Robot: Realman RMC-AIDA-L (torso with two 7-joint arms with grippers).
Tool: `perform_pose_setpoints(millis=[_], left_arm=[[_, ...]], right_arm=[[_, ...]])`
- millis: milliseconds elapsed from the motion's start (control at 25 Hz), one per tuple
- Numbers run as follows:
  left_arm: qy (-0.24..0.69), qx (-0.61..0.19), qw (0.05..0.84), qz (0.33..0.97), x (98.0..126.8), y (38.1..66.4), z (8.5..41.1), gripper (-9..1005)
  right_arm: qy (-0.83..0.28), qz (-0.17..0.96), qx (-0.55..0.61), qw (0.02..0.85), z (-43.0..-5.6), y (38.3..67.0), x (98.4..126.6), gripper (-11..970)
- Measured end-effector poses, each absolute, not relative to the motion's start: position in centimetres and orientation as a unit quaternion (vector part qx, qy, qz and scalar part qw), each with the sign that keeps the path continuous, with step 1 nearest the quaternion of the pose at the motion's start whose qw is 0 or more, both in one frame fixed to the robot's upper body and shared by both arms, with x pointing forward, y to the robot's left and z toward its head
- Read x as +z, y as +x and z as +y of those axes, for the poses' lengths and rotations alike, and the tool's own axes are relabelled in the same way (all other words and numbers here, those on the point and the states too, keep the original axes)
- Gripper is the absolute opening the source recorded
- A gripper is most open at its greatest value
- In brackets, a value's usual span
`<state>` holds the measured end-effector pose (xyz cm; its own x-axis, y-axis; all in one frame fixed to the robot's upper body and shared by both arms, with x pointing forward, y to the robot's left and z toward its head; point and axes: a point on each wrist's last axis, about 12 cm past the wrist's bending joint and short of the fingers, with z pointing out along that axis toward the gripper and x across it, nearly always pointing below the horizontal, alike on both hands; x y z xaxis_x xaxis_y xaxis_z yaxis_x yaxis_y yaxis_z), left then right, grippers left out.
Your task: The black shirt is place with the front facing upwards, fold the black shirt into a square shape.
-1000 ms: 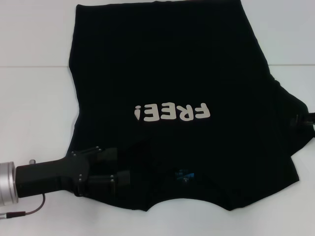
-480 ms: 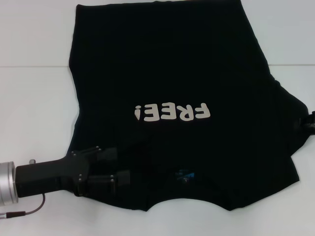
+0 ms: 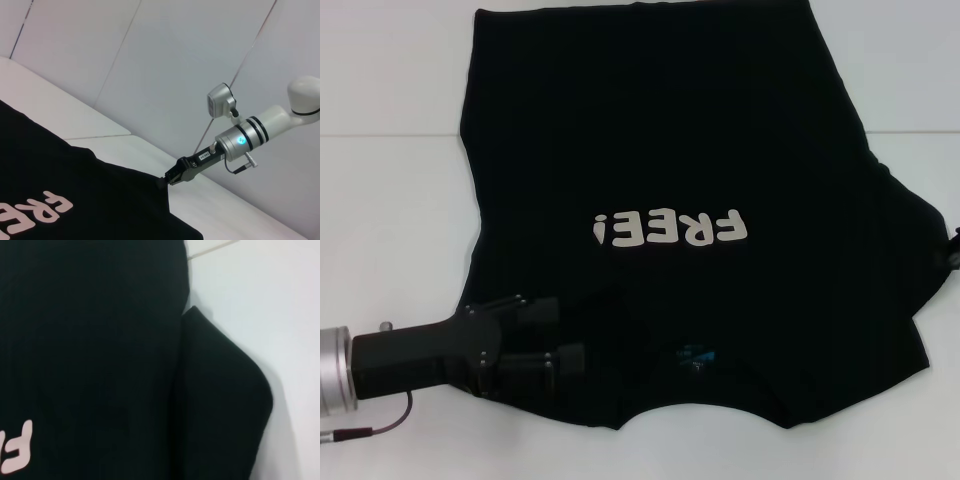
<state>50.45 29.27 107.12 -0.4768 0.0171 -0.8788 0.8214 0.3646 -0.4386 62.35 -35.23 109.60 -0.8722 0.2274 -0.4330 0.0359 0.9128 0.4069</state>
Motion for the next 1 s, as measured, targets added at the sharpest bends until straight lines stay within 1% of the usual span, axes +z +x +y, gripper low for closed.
perform_pose_setpoints(millis=[120,320,480,640,800,1000], left_arm=[[0.294,-0.481,0.419,0.712,107.1,50.5,29.3,951],[0.293,-0.481,0.418,0.713,107.1,50.5,29.3,951],[0.293,-0.481,0.419,0.713,107.1,50.5,29.3,950],[0.292,-0.478,0.419,0.714,107.1,50.5,29.4,950],[0.293,-0.477,0.418,0.715,107.1,50.6,29.3,951],[0.291,-0.479,0.415,0.717,107.1,50.7,29.3,951]], right_arm=[[0.071,0.946,0.192,0.251,-35.7,62.3,109.8,74],[0.089,0.938,0.198,0.269,-37.0,61.7,110.1,52],[0.111,0.927,0.209,0.292,-38.7,60.9,110.8,52],[0.112,0.92,0.211,0.31,-39.6,60.5,111.7,52],[0.094,0.921,0.209,0.314,-39.2,60.9,112.1,53],[0.045,0.921,0.217,0.32,-37.2,62.3,113.1,53]])
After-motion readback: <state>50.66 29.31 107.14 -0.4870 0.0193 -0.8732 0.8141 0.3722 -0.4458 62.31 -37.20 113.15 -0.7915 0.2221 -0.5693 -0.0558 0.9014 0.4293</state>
